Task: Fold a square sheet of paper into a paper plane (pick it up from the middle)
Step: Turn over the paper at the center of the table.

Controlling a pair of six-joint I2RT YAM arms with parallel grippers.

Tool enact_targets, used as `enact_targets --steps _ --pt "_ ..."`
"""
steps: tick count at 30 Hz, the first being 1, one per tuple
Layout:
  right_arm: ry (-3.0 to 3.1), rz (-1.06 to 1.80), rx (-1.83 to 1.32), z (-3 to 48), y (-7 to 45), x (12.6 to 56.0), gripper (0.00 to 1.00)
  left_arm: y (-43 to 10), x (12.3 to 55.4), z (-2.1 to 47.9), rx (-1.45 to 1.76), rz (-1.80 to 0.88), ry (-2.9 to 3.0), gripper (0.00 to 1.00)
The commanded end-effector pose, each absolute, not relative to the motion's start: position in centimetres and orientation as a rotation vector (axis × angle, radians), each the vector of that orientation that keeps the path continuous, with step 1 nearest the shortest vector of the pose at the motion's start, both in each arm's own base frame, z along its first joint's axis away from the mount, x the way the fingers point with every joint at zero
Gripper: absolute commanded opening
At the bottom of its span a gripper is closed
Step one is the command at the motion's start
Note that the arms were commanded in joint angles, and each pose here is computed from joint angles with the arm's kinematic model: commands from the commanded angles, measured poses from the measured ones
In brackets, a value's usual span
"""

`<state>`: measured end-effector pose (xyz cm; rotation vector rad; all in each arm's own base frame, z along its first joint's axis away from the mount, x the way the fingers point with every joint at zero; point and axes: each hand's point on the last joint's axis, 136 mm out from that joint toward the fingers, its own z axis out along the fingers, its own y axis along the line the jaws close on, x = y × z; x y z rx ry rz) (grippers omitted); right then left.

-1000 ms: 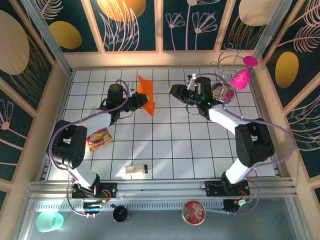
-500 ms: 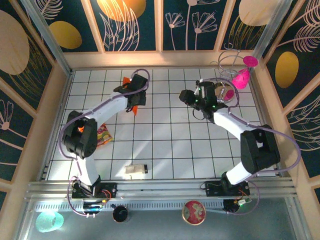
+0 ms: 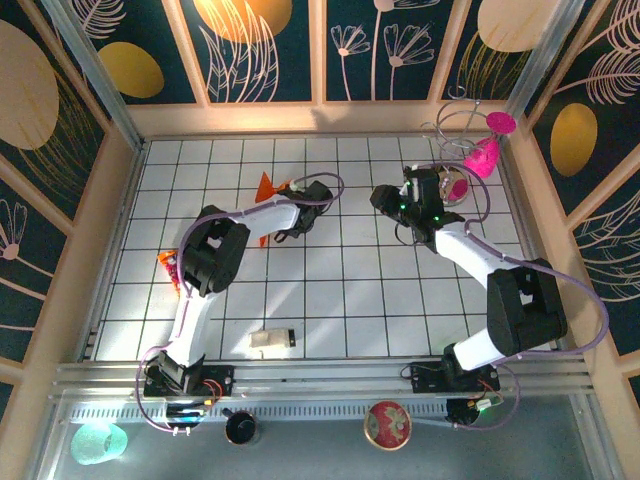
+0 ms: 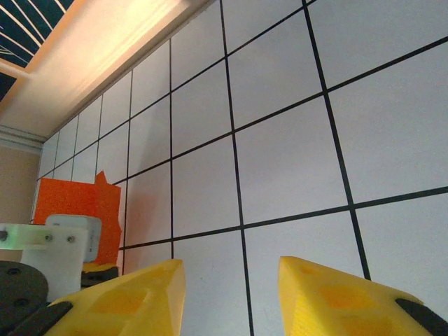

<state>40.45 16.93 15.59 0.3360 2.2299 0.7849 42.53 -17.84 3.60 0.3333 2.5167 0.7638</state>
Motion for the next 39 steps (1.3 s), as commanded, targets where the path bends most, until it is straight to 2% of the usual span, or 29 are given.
enact_targets --steps 1,5,11,16,21,30,39 --pt "2.228 0.761 0.364 15.5 16.1 40.2 0.40 -18.6 42.5 3.1 0.316 0.722 2.538 0.17" --pt "2.232 0.765 0.366 15.4 16.1 40.3 0.40 -19.8 41.9 2.0 0.289 0.600 2.595 0.22" --pt "2.238 0.785 0.370 15.2 16.4 40.4 0.40 -21.5 41.6 1.8 0.248 0.433 2.638 0.24" --pt "2.238 0.800 0.372 15.2 16.6 40.4 0.40 -21.7 41.5 2.0 0.209 0.405 2.645 0.27" --pt "2.231 0.803 0.374 15.5 16.6 40.4 0.40 -22.5 41.5 3.8 0.160 0.309 2.640 0.33" --pt "2.229 0.821 0.382 15.3 16.9 40.6 0.40 -26.1 39.8 9.4 0.027 -0.154 2.615 0.45" --pt "2.262 0.873 0.331 14.6 19.5 40.4 0.42 -23.0 39.2 12.9 -0.049 -0.212 2.491 0.51"
